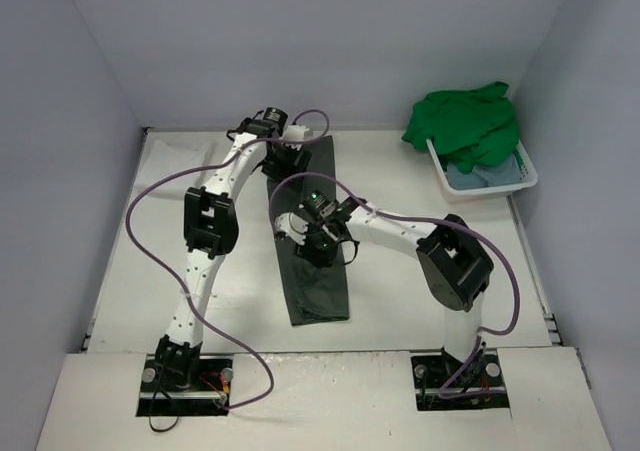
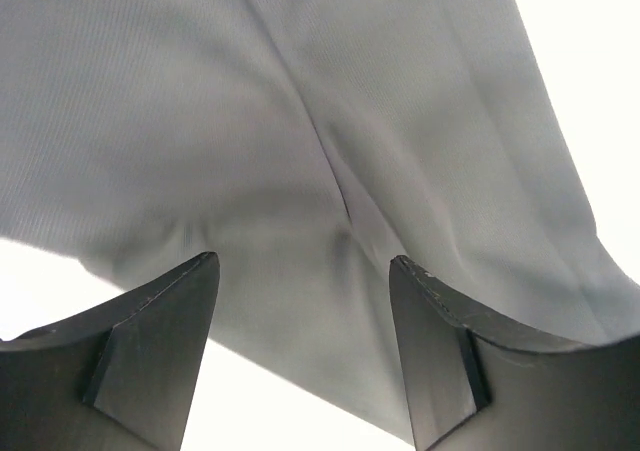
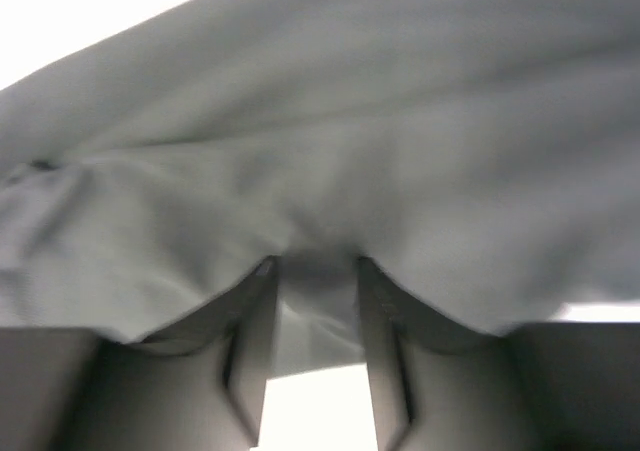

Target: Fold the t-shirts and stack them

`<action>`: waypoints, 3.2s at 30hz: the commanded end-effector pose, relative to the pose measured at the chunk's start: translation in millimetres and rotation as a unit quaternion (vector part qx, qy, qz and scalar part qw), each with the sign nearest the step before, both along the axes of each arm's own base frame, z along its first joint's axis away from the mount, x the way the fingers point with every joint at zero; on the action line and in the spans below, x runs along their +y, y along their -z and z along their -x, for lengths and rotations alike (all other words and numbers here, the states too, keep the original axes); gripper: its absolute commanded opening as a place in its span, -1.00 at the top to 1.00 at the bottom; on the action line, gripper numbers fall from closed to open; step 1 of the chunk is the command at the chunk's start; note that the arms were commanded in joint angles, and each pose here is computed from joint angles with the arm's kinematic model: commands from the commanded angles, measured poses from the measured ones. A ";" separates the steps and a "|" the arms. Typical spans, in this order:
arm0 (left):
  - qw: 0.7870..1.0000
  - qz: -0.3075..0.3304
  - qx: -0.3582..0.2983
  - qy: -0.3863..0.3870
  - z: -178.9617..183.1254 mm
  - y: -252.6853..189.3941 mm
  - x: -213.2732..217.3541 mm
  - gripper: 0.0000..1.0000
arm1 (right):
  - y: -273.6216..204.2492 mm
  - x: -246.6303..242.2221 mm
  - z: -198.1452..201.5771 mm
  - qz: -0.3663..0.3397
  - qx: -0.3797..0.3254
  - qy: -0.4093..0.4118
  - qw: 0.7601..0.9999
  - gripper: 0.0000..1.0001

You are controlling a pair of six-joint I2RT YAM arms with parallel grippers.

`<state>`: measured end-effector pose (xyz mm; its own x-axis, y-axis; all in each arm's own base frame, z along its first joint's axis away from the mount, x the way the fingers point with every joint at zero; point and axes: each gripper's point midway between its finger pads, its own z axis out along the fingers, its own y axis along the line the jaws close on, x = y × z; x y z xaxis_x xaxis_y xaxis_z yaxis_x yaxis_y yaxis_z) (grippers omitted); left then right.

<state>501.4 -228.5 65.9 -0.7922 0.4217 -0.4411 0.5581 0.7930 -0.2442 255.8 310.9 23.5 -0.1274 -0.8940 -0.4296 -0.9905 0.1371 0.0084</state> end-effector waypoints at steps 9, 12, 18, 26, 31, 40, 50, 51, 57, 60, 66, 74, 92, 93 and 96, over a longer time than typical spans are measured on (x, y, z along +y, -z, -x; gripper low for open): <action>0.976 0.064 -0.206 0.006 76.7 -235.6 70.6 -0.29 | -132.0 -46.7 -59.9 -0.129 -0.120 0.123 0.977 -0.15; 0.973 0.070 -0.222 -0.001 113.8 -243.4 92.9 -0.29 | -134.1 -72.4 -66.6 -0.150 -0.117 0.155 0.970 -0.25; 0.972 0.064 -0.223 -0.030 181.6 -221.7 129.8 -0.29 | -152.4 -116.3 -78.1 -0.216 -0.111 0.201 0.949 -0.45; 0.953 0.117 -0.248 -0.129 202.4 -216.3 184.3 -0.36 | -104.5 -131.4 -90.0 -0.158 -0.092 0.234 0.955 -0.28; 0.945 0.144 -0.243 -0.163 205.9 -204.1 198.0 -0.45 | -89.6 -128.8 -88.3 -0.134 -0.091 0.230 0.960 -0.33; 0.951 0.127 -0.191 -0.207 195.5 -158.6 220.9 -0.47 | -85.5 -120.2 -79.9 -0.126 -0.091 0.212 0.965 -0.35; 0.955 0.172 -0.133 -0.202 201.8 -137.7 219.3 -0.46 | -85.3 -77.5 -50.9 -0.107 -0.097 0.147 0.979 -0.35; 0.954 0.172 -0.134 -0.203 202.9 -137.0 219.3 -0.46 | -85.7 -73.5 -47.8 -0.104 -0.100 0.138 0.980 -0.35; 0.955 0.165 -0.140 -0.205 203.2 -137.4 220.7 -0.46 | -64.9 -45.1 9.8 -0.019 -0.157 0.039 0.987 -0.39; 0.955 0.158 -0.142 -0.208 202.9 -136.5 223.0 -0.46 | -58.7 -39.9 35.4 -0.004 -0.168 0.001 0.986 -0.41; 0.957 0.161 -0.134 -0.201 204.2 -144.5 221.0 -0.45 | -66.8 -36.1 57.1 -0.006 -0.162 -0.028 0.986 -0.42; 0.961 0.154 -0.134 -0.185 211.9 -128.7 219.1 -0.44 | -45.8 -40.6 79.3 0.007 -0.134 -0.051 0.990 -0.41; 0.963 0.152 -0.140 -0.171 216.5 -119.6 217.5 -0.44 | -30.2 -50.3 57.1 -0.004 -0.150 -0.004 0.989 -0.43; 0.964 0.151 -0.138 -0.171 216.7 -118.6 217.2 -0.44 | -29.4 -50.4 58.5 -0.004 -0.147 -0.005 0.989 -0.43; 0.964 0.151 -0.137 -0.170 217.1 -116.2 217.7 -0.43 | -28.3 -49.5 58.2 -0.002 -0.147 -0.006 0.989 -0.44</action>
